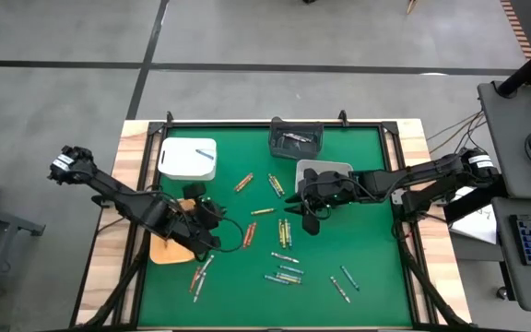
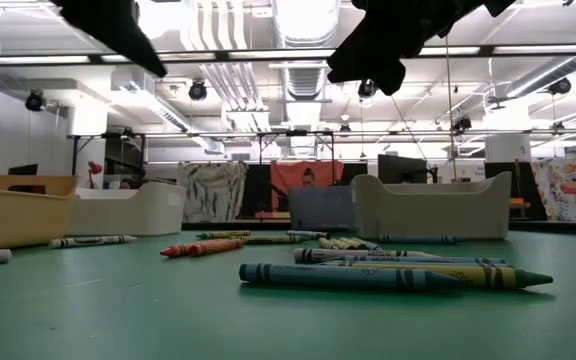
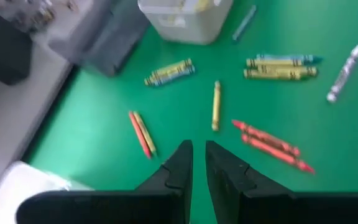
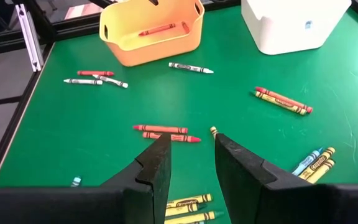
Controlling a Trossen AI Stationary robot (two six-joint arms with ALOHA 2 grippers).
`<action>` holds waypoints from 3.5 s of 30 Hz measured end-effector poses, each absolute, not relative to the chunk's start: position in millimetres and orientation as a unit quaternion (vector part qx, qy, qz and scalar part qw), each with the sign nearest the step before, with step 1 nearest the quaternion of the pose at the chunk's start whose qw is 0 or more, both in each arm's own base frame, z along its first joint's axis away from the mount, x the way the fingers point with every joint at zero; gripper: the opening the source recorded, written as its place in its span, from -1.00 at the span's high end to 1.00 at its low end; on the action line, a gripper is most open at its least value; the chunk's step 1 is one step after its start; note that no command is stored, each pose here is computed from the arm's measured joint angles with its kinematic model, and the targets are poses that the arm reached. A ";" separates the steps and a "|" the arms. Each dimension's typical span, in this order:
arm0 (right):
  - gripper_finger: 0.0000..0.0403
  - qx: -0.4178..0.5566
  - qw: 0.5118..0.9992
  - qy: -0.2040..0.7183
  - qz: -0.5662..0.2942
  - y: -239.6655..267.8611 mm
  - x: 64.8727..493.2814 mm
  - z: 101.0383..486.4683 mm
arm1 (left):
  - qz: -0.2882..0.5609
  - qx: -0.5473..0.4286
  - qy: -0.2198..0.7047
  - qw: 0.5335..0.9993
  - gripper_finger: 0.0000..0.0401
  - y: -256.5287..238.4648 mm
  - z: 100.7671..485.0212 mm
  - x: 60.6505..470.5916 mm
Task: Sort crayons
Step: Put the green crayon into the gray bin
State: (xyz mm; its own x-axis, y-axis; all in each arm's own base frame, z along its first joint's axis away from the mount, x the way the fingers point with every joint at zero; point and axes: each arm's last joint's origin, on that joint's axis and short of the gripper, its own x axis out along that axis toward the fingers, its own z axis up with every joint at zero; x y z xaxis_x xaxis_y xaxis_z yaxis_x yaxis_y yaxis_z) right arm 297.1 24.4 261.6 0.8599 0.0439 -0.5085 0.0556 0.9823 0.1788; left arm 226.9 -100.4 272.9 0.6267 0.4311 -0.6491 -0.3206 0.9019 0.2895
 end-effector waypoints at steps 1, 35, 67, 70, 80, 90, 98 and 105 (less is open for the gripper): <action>0.45 0.094 0.960 0.265 -0.003 24.4 297.0 261.4 | 0.212 0.080 0.373 0.900 0.87 -101.0 272.4 228.6; 0.45 0.013 0.956 0.293 -0.022 28.3 369.9 240.9 | 0.098 0.140 0.274 0.946 1.00 -89.6 247.4 257.4; 0.45 -0.052 0.907 0.418 -0.002 32.4 417.0 196.9 | 0.175 0.043 0.050 0.982 1.00 -47.4 272.8 175.8; 0.43 -0.057 0.906 0.420 0.000 32.4 416.5 196.0 | 0.175 0.047 0.053 0.982 1.00 -47.7 272.0 176.7; 0.34 -0.087 0.904 0.419 0.004 30.6 428.0 171.2 | 0.175 0.054 0.060 0.981 1.00 -48.9 269.1 179.6; 0.34 -0.098 0.883 0.457 -0.039 13.6 435.9 136.2 | 0.175 0.056 0.061 0.981 1.00 -48.9 269.1 179.6; 0.34 -0.074 0.882 0.464 -0.041 4.1 436.7 129.1 | 0.175 0.056 0.061 0.981 1.00 -48.9 269.2 179.6; 0.50 -0.060 0.884 0.463 -0.033 3.8 437.0 128.4 | 0.175 0.057 0.062 0.981 1.00 -49.1 268.7 180.0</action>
State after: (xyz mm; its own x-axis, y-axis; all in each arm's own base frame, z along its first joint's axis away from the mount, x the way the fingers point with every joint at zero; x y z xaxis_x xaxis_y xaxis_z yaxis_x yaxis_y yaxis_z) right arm 437.0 3.8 128.4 0.5686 -0.1138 -0.8147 0.0017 0.9905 -0.1372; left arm 180.0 -49.1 268.7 0.9312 0.3499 -0.1021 -0.3357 0.9325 0.1334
